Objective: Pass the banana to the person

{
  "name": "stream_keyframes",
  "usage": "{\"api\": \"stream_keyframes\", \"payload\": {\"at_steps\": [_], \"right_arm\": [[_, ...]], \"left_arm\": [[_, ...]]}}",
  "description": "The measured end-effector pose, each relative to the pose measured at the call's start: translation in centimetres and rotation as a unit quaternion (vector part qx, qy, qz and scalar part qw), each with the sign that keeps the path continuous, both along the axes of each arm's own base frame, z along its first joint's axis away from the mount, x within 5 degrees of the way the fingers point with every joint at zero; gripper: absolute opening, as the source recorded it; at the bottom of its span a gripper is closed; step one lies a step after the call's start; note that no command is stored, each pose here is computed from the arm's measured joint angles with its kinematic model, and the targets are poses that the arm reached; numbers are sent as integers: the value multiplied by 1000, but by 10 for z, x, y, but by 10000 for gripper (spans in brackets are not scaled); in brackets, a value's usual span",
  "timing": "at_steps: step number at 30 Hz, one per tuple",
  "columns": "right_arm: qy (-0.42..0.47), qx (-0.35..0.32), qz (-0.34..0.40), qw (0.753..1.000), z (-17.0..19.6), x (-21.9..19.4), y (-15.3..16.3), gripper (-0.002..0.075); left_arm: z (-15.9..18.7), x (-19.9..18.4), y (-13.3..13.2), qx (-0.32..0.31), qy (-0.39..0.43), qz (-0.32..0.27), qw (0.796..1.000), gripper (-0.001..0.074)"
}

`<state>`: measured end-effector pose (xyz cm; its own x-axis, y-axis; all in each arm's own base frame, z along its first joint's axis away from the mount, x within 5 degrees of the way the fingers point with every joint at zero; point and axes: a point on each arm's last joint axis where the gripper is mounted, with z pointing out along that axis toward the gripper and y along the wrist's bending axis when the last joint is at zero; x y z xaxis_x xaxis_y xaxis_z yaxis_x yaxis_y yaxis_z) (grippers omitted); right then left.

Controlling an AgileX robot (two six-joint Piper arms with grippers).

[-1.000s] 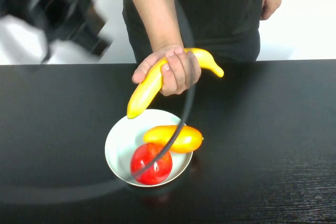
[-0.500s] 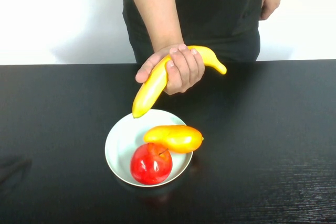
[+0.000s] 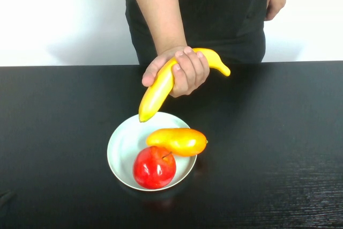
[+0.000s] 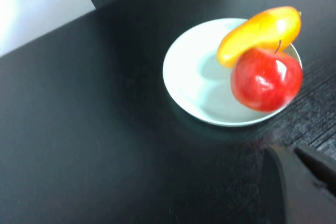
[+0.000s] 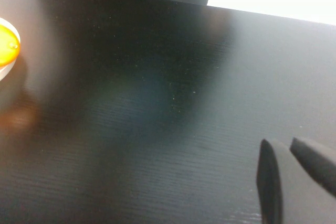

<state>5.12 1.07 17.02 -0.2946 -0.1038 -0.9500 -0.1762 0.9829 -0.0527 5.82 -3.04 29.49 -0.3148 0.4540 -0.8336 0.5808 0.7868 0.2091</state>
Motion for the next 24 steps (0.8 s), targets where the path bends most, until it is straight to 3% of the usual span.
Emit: {"api": "stream_keyframes", "payload": {"at_steps": [6,12,17,24], "right_arm": [[0,0,0,1000,0,0,0,-11],[0,0,0,1000,0,0,0,-11],[0,0,0,1000,0,0,0,-11],[0,0,0,1000,0,0,0,-11]], "left_arm": [[-7,4,-5,-32,-33,-5,999,-2],[-27,8,-5,-102,-145,12,984,-2],[-53,2,8,-171,-236,83,953,-3],[-78,-4,22,-192,-312,180,913,-3]]}}
